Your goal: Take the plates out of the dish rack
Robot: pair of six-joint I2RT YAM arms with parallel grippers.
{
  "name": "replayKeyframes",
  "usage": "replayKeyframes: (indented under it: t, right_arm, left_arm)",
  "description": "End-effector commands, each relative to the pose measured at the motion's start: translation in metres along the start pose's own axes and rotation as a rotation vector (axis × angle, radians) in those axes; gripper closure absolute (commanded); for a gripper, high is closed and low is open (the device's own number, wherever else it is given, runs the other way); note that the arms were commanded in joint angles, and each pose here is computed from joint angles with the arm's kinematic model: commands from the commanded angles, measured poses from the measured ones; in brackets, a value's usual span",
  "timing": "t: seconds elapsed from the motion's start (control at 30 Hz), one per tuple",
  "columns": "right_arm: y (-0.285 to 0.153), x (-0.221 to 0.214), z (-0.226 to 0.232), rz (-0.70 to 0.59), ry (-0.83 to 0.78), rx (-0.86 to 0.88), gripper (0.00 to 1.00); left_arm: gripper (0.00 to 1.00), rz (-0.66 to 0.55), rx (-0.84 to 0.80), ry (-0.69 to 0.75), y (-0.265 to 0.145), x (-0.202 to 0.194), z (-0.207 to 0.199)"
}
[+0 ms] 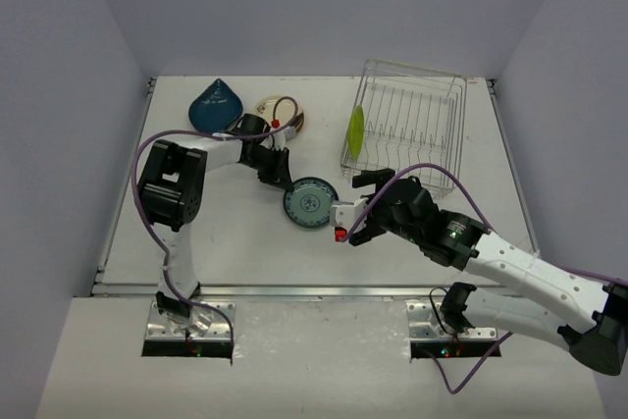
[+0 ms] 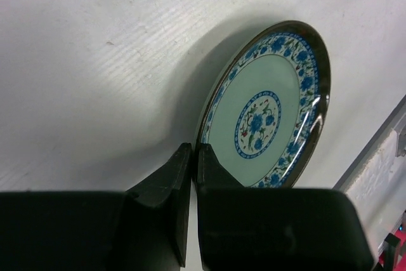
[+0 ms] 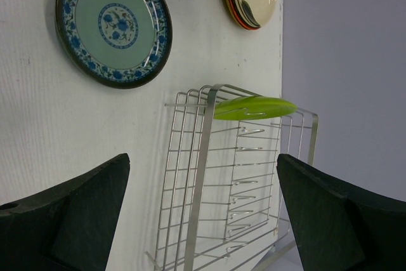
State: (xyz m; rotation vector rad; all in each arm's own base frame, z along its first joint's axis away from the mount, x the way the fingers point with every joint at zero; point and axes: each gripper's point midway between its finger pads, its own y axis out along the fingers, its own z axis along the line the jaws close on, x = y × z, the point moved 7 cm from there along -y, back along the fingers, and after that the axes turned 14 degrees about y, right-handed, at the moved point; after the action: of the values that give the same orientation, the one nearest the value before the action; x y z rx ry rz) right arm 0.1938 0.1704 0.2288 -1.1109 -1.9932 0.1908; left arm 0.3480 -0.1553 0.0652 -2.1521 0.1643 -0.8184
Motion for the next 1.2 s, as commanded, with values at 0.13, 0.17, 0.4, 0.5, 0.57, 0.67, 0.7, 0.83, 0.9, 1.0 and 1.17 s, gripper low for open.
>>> replayKeyframes:
  t: [0.13, 0.17, 0.4, 0.5, 0.57, 0.67, 0.7, 0.83, 0.9, 1.0, 1.17]
  right_arm:
    - [-0.004, 0.015, -0.014, -0.062, 0.038, -0.063, 0.01]
    - [-0.004, 0.015, -0.014, -0.062, 0.039, -0.066, 0.01]
    - [0.001, 0.014, -0.012, -0.059, 0.043, -0.063, 0.01]
    - [0.002, 0.013, -0.013, -0.055, 0.053, -0.071, 0.01]
    - [0.002, 0.013, -0.015, -0.049, 0.068, -0.081, 0.01]
    - [0.003, 0.012, -0.021, -0.032, 0.122, -0.108, 0.01]
    - [0.003, 0.011, -0.024, -0.025, 0.147, -0.119, 0.01]
    - [0.006, 0.006, -0.044, 0.015, 0.326, -0.184, 0.01]
    - [0.005, 0.008, -0.057, 0.017, 0.396, -0.21, 0.01]
    - [0.01, -0.002, -0.084, 0.074, 0.636, -0.25, 0.01]
    - [0.021, -0.016, -0.108, 0.121, 0.95, -0.253, 0.01]
  left_arm:
    - [1.0, -0.315, 0.181, 0.078, -0.106, 0.089, 0.015]
    - [1.0, -0.326, 0.193, 0.075, -0.112, 0.092, 0.019]
    - [1.0, -0.456, 0.246, 0.029, -0.139, 0.132, 0.04]
    - [1.0, -0.521, 0.273, -0.018, -0.145, 0.148, 0.058]
    - [1.0, -0.558, 0.289, -0.053, -0.148, 0.157, 0.07]
    - [1.0, -0.6, 0.321, -0.102, -0.144, 0.17, 0.09]
    - [1.0, -0.6, 0.326, -0.124, -0.139, 0.172, 0.097]
    - [1.0, -0.628, 0.354, -0.148, -0.129, 0.189, 0.119]
    - [1.0, -0.622, 0.364, -0.161, -0.125, 0.189, 0.126]
    - [1.0, -0.609, 0.408, -0.18, -0.115, 0.187, 0.141]
    - [0.94, -0.567, 0.47, -0.201, -0.109, 0.175, 0.151]
